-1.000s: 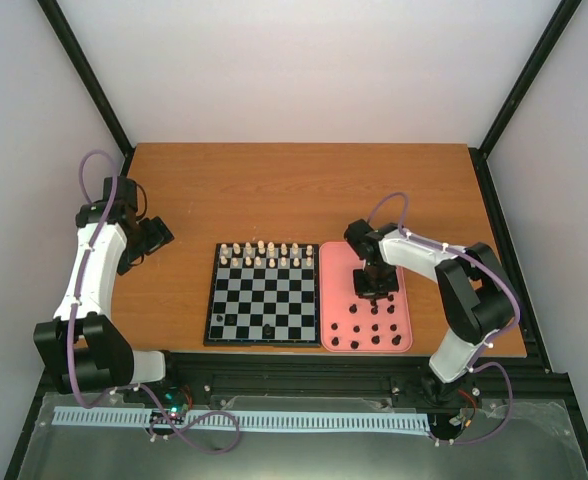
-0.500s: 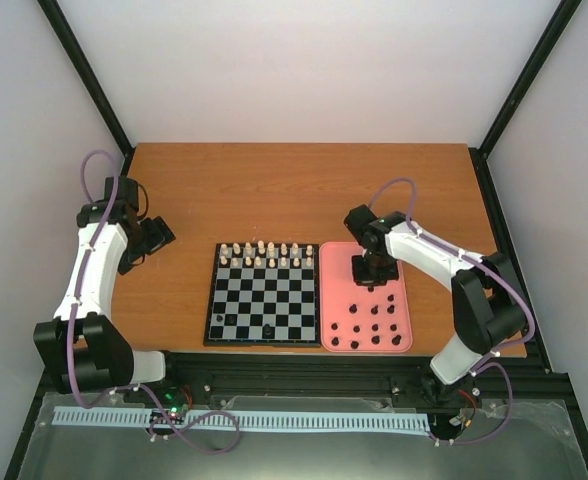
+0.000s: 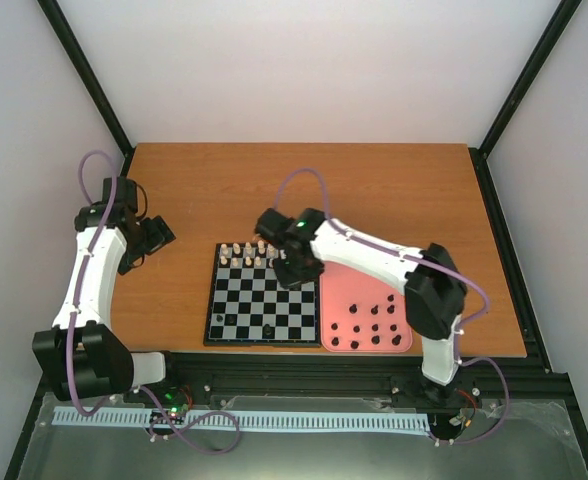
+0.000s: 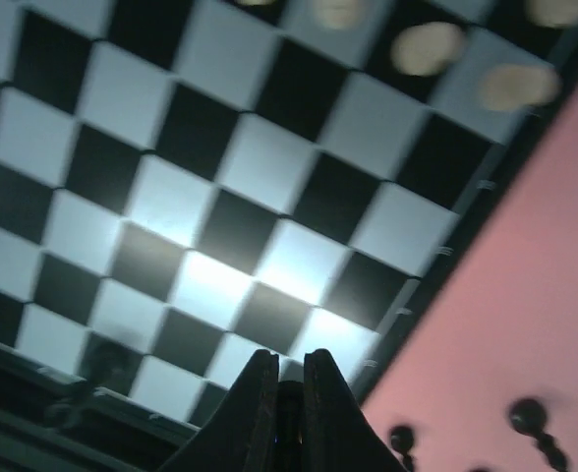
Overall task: Set up the chess pieces on the board
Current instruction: Place the chess piece on the chessboard.
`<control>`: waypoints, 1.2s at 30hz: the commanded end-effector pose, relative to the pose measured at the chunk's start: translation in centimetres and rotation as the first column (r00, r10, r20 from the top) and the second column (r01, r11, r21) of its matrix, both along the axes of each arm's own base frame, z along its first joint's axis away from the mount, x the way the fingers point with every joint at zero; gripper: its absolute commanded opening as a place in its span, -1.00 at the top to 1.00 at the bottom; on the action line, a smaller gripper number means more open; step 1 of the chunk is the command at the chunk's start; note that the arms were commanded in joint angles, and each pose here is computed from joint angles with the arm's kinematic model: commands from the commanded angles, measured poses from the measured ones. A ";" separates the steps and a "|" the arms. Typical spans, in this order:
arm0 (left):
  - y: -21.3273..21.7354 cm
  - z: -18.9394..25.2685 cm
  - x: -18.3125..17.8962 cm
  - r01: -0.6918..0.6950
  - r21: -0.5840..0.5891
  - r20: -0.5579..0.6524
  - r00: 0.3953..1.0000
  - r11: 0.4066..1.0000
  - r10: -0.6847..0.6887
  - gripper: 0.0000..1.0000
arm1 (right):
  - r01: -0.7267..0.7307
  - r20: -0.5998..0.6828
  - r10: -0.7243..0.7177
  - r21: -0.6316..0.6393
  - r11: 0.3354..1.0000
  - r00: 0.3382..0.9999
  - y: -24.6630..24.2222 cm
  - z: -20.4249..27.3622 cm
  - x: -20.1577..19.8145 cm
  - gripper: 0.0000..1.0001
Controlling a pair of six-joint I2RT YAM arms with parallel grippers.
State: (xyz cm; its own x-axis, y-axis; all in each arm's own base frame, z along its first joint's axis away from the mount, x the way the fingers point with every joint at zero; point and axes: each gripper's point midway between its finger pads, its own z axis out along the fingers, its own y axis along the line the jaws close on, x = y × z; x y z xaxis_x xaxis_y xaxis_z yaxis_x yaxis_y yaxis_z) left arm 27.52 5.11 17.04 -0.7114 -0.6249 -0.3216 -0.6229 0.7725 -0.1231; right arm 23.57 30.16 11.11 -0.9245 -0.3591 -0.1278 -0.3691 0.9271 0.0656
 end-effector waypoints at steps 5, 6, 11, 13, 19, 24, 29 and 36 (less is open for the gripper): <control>-0.4 1.0 -0.8 0.028 0.005 0.042 0.999 1.000 -0.028 -1.00 | -0.165 -0.055 0.166 0.026 0.986 0.985 9.6 -0.2 -4.5 0.94; -0.5 1.0 -0.9 0.029 0.003 0.043 0.999 1.000 -0.029 -1.00 | -0.183 -0.057 0.185 0.033 0.983 0.981 10.6 -0.3 -4.9 0.94; -0.7 0.9 -1.2 0.033 -0.005 0.049 0.998 0.999 -0.033 -0.99 | -0.251 -0.085 0.253 0.027 0.968 0.964 13.6 -1.7 -6.8 0.94; -0.8 0.9 -1.4 0.035 -0.007 0.052 0.998 0.999 -0.034 -1.00 | -0.262 -0.099 0.263 0.023 0.965 0.960 14.0 -2.5 -7.3 0.94; -1.0 1.0 -1.6 0.039 -0.019 0.060 0.997 0.999 -0.038 -1.00 | -0.268 -0.126 0.268 0.016 0.963 0.955 14.3 -3.8 -7.8 0.94; -1.2 0.8 -1.5 0.043 -0.023 0.060 0.997 0.999 -0.041 -0.99 | -0.271 -0.135 0.272 0.026 0.962 0.953 14.8 -4.4 -7.8 0.94; -1.2 0.8 -1.4 0.043 -0.024 0.059 0.997 0.999 -0.041 -1.00 | -0.277 -0.150 0.278 0.024 0.960 0.949 15.0 -5.2 -8.0 0.94; -1.1 0.9 -1.4 0.041 -0.023 0.061 0.997 0.999 -0.040 -1.00 | -0.281 -0.131 0.282 0.021 0.959 0.951 15.6 -5.7 -7.5 0.94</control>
State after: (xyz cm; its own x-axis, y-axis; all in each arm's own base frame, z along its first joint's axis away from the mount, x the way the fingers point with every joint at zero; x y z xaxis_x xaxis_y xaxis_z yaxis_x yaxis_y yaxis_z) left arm 25.90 4.30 17.32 -0.7089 -0.6224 -0.3317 -0.6061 0.7782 -0.1647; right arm 15.79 44.94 5.51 -0.7971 -0.6039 0.0045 -0.5981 0.7904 0.1322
